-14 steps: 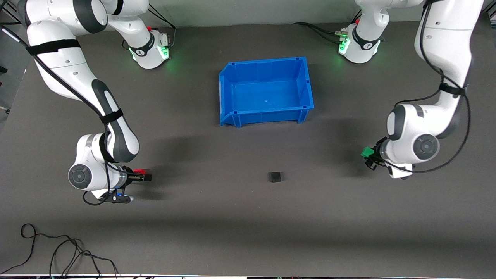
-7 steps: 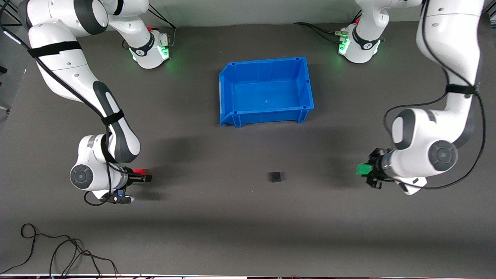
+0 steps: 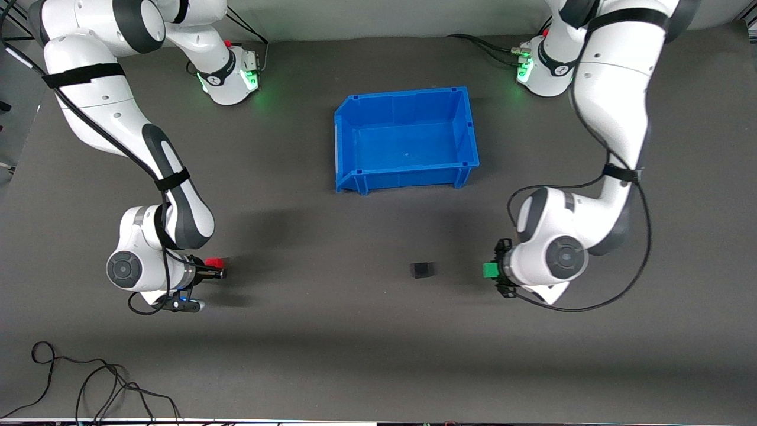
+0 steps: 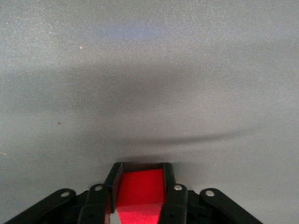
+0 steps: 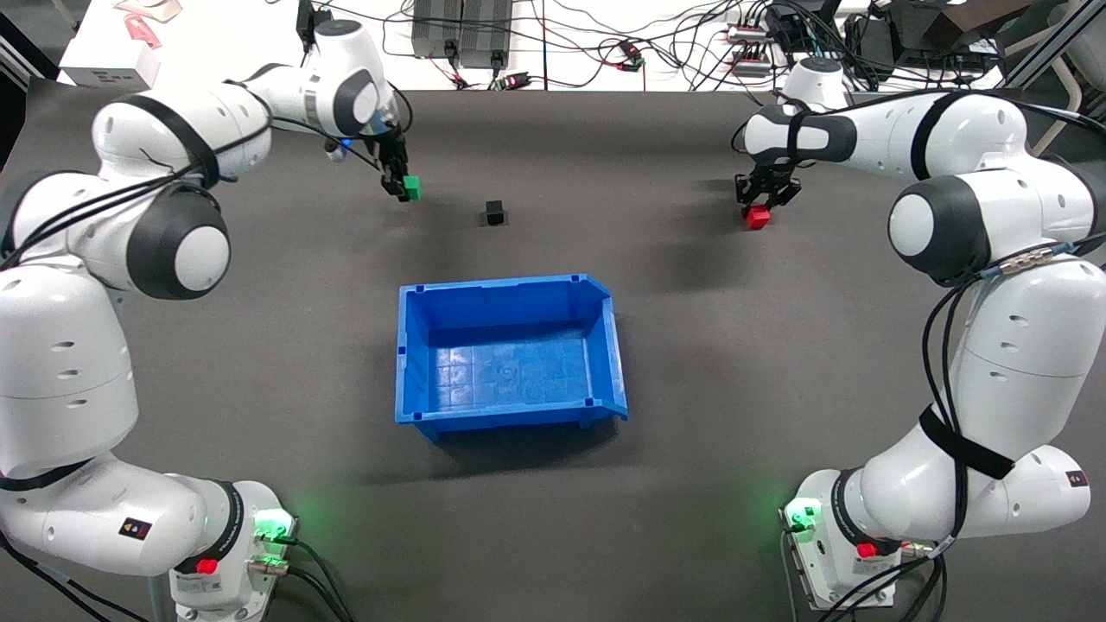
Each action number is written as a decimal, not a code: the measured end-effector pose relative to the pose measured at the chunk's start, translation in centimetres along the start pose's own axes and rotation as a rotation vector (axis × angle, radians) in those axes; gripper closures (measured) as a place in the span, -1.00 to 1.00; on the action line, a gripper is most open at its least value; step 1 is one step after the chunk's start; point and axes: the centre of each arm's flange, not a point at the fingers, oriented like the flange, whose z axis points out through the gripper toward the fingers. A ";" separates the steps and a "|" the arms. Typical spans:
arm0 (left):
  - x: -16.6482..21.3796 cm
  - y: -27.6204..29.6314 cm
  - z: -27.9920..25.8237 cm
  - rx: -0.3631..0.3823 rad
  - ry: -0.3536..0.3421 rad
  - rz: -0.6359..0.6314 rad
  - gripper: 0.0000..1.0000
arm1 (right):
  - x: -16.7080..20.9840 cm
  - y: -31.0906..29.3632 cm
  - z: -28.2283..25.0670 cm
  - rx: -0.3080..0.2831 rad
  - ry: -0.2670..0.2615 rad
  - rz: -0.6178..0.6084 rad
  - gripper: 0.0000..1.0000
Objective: Attach green and red cubes to black cube
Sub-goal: 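Grasp the red cube with the right gripper while the left gripper carries green, then carry the red cube with the right gripper toward the black cube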
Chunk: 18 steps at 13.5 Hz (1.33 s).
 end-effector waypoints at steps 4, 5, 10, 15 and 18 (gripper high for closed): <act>-4.4 -1.0 2.5 -0.040 -0.006 -0.043 0.21 | 0.1 -0.3 -0.3 0.075 -0.009 0.119 0.21; -5.1 -1.3 3.0 -0.040 -0.005 -0.043 0.21 | 0.2 -0.6 -0.6 0.135 -0.017 0.194 0.21; -5.6 -1.2 3.6 -0.065 -0.014 -0.071 0.21 | 0.4 -7.8 -3.7 0.327 -0.066 0.582 0.21; -6.2 -1.1 4.3 -0.091 -0.027 -0.085 0.21 | -0.8 -18.0 -5.0 0.325 -0.123 0.962 0.21; -6.8 -1.1 4.8 -0.110 -0.035 -0.079 0.21 | -2.0 -22.5 -3.1 0.304 -0.155 1.116 0.21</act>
